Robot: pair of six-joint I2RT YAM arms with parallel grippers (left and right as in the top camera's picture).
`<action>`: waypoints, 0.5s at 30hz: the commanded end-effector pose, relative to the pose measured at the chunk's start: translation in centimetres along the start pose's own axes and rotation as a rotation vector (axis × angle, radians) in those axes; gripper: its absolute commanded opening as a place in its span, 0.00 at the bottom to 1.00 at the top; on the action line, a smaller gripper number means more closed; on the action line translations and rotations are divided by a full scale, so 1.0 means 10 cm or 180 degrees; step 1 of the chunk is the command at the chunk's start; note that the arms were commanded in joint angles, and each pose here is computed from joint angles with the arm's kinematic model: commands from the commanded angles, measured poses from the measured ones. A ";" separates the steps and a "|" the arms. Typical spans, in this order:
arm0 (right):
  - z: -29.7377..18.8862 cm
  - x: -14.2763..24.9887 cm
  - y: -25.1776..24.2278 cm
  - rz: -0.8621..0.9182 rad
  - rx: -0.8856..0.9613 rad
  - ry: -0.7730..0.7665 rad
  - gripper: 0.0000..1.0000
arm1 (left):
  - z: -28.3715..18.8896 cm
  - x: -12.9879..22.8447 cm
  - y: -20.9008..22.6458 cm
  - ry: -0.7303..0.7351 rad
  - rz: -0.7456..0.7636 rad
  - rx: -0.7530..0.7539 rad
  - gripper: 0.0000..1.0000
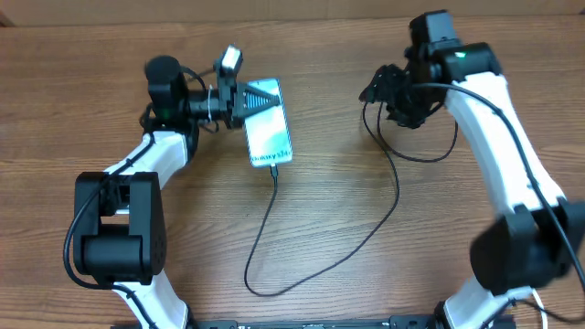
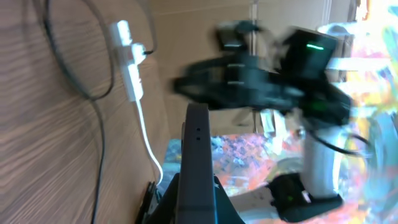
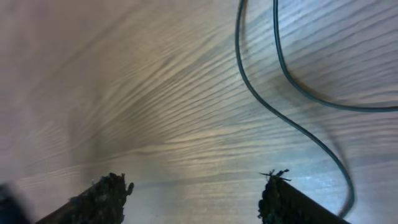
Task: Plug charger to phone and switch on socket
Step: 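Lower the phone held in the left gripper flat onto the table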
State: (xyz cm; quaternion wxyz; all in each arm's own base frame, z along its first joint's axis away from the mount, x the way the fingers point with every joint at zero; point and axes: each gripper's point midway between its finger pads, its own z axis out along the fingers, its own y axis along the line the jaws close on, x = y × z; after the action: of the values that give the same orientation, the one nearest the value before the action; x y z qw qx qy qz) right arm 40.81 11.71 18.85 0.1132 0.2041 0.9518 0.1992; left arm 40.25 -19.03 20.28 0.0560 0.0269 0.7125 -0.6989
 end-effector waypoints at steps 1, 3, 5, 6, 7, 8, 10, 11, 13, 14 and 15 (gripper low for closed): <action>-0.29 0.02 0.05 -0.0057 -0.0034 -0.0184 0.81 | 0.16 0.17 0.15 0.0096 0.0428 -0.0033 0.04; -0.36 0.07 0.03 -0.0052 -0.0021 -0.0164 0.90 | 0.24 0.26 0.27 0.0131 0.0423 -0.0089 0.04; -0.40 0.14 0.00 -0.0034 0.0014 -0.0114 0.92 | 0.34 0.33 0.43 0.0117 0.0375 -0.0231 0.04; -0.41 0.17 -0.02 -0.0026 0.0035 -0.0083 0.92 | 0.38 0.35 0.53 0.0090 0.0317 -0.0348 0.04; -0.42 0.20 -0.03 -0.0023 0.0055 -0.0047 0.93 | 0.42 0.38 0.66 0.0049 0.0242 -0.0520 0.04; -0.42 0.22 -0.05 -0.0037 0.0071 -0.0019 0.93 | 0.45 0.41 0.77 0.0025 0.0195 -0.0672 0.04; -0.42 0.25 -0.06 -0.0100 0.0093 0.0011 0.93 | 0.51 0.47 0.93 0.0019 0.0175 -0.0916 0.04; -0.42 0.26 -0.06 -0.0129 0.0097 0.0020 0.93 | 0.54 0.51 0.99 0.0039 0.0191 -0.1011 0.04; -0.42 0.27 -0.06 -0.0176 0.0104 0.0032 0.93 | 0.61 0.57 1.04 0.0091 0.0226 -0.1101 0.04; -0.41 0.28 -0.06 -0.0179 0.0103 0.0034 0.93 | 0.65 0.60 1.05 0.0117 0.0233 -0.1125 0.04; -0.41 0.28 -0.05 -0.0183 0.0104 0.0038 0.93 | 0.67 0.62 1.06 0.0132 0.0244 -0.1139 0.04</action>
State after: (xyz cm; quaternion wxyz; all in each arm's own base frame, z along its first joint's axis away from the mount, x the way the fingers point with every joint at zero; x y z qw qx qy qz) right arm 36.89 11.00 20.93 0.0912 0.1942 0.9594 0.1831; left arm 35.22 -25.30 9.31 0.0257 0.0162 0.8130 -0.5815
